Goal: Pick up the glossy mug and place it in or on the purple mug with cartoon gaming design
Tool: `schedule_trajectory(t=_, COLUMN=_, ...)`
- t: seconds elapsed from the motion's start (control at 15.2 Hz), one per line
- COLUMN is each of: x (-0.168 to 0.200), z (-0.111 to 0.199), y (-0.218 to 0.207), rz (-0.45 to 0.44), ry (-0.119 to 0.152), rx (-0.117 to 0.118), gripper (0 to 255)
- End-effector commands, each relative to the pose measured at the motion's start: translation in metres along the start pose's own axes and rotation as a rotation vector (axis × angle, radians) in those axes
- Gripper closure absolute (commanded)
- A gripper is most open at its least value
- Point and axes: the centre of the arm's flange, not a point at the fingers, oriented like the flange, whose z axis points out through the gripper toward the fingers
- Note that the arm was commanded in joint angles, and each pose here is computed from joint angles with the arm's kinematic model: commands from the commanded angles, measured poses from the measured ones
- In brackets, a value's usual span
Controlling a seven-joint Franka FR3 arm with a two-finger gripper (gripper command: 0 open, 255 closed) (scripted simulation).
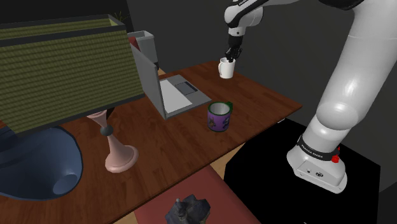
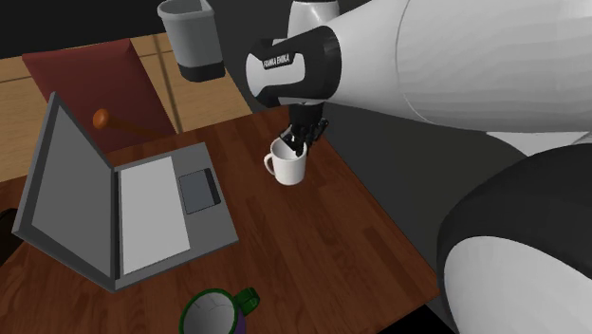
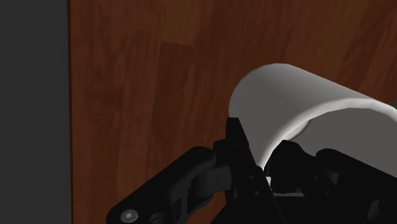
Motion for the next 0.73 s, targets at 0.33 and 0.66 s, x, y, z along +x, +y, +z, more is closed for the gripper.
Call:
schedule_trajectory(t=0.33, x=0.000, z=-0.036, y=-0.002, rz=0.000, ry=0.000, rx=0.000, gripper=255)
schedule_trajectory(t=0.66, x=0.001, z=-0.063, y=-0.003, rz=0.000, ry=0.000, rx=0.000, gripper=255)
